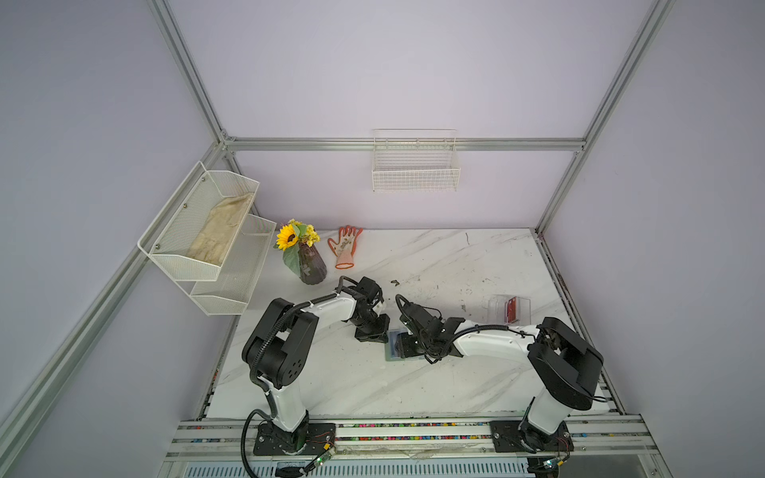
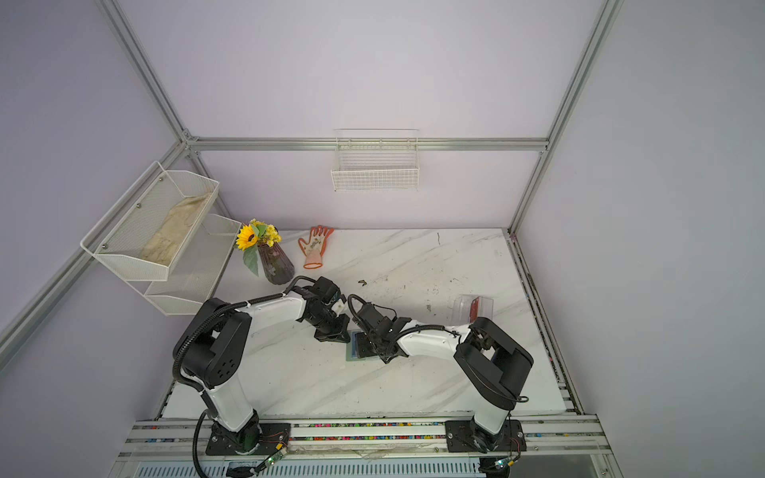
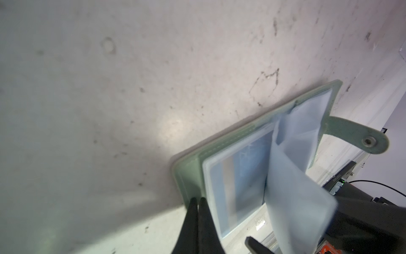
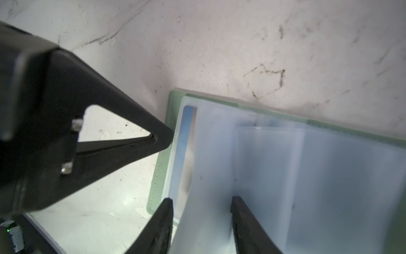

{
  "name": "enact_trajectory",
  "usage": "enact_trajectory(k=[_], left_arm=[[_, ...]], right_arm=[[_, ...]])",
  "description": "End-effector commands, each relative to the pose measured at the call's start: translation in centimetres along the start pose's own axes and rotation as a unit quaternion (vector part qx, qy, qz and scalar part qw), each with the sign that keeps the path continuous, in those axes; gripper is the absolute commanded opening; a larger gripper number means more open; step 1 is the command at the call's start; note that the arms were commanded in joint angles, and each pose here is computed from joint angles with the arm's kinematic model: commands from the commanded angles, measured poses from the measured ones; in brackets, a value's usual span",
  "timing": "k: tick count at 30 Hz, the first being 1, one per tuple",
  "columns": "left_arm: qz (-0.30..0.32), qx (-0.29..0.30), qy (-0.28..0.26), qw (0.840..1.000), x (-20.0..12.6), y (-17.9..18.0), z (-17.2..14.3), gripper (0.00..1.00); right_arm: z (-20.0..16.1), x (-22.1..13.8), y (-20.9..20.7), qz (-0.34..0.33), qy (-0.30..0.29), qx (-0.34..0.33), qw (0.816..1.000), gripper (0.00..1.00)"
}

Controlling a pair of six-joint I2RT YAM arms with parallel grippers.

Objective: Insert credit cards into a card holder
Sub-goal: Turn over the card slot in the card holder.

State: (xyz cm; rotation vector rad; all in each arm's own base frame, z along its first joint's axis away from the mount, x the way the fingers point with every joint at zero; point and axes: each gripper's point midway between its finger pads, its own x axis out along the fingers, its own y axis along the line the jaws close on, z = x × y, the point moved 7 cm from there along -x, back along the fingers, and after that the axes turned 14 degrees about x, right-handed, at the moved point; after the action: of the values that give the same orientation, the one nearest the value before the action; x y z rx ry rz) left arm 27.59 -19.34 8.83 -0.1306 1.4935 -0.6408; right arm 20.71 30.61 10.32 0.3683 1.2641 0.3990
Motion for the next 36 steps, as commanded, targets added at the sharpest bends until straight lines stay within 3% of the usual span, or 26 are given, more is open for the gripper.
enact_trajectory(k=[1,16,36], left_arm=[[0.008,0.019,-0.019,1.000,-1.9,-0.2,1.4,0.00],[-0.043,0.055,-0.084,0.994,-6.2,-4.2,7.5,0.00],[-0.045,0.022,-0.049,0.998,-3.2,-3.0,2.8,0.00]], right_arm=[[-0.6,0.5,0.7,0.040,0.015,-0.008,0.999,0.47],[-1.7,0.8,0.1,0.052,0.038,-0.010,0.998,0.44],[-1.9,0.3,-1.0,0.026,0.027,0.005,0.999,0.44]])
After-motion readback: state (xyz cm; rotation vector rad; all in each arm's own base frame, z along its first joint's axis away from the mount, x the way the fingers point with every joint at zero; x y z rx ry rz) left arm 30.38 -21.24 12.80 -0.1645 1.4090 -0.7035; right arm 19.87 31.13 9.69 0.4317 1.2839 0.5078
